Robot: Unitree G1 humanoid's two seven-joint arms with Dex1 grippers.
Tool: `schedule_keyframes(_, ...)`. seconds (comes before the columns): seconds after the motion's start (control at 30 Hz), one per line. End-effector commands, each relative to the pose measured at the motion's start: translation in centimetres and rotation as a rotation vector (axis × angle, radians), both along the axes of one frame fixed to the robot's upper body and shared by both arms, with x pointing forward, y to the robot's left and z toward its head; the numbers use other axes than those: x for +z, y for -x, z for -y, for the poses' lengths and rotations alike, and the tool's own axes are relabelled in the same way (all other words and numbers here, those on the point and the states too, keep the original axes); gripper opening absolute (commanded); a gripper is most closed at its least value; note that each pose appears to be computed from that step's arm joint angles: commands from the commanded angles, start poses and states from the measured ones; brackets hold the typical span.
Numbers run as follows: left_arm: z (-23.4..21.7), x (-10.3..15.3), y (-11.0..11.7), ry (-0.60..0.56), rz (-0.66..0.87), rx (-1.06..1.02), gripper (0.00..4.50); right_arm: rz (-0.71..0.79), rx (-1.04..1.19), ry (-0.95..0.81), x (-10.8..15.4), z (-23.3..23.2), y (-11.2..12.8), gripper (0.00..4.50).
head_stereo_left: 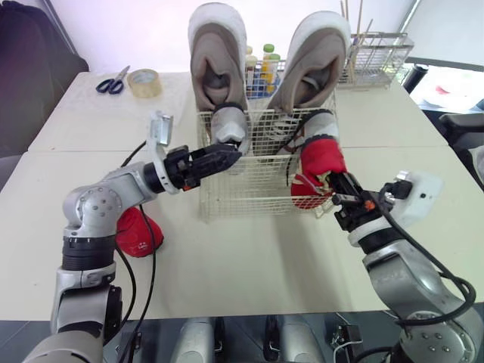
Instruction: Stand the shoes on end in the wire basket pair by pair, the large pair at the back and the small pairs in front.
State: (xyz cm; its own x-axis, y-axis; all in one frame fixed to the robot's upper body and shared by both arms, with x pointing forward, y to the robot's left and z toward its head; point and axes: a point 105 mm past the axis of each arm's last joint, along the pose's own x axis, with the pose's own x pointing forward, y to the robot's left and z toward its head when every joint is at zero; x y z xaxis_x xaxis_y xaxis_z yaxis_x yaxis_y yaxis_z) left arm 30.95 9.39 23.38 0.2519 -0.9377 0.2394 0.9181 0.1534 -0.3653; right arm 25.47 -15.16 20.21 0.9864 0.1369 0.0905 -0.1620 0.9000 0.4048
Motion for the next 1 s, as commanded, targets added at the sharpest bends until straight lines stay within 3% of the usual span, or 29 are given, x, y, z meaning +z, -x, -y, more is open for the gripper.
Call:
schedule_keyframes(0.03,0.3,0.7,0.3,0.007,0.036,-0.012,3.17,-0.079,0.007,-0.003,-1.4,0.2,0.0,0.03)
schedule_keyframes(0.3,0.0,0.8,0.3,0.002,0.039,0.005,3.17,-0.176,0.027,0.197,-3.2,0.4,-0.5,0.03)
schedule_keyframes(0.4,-0.1,0.8,0.3,0.001,0.039,0.01,3.17,-0.185,0.008,0.238,-3.4,1.1,-0.5,1.08)
schedule_keyframes(0.6,-0.2,0.8,0.2,0.003,0.038,0.018,3.17,-0.062,0.02,0.389,-1.4,1.4,-0.4,3.93)
schedule_keyframes(1.0,-0.1,0.6,-0.1,0.007,0.03,0.015,3.17,0.026,0.058,0.513,-0.9,1.9,1.4,3.93)
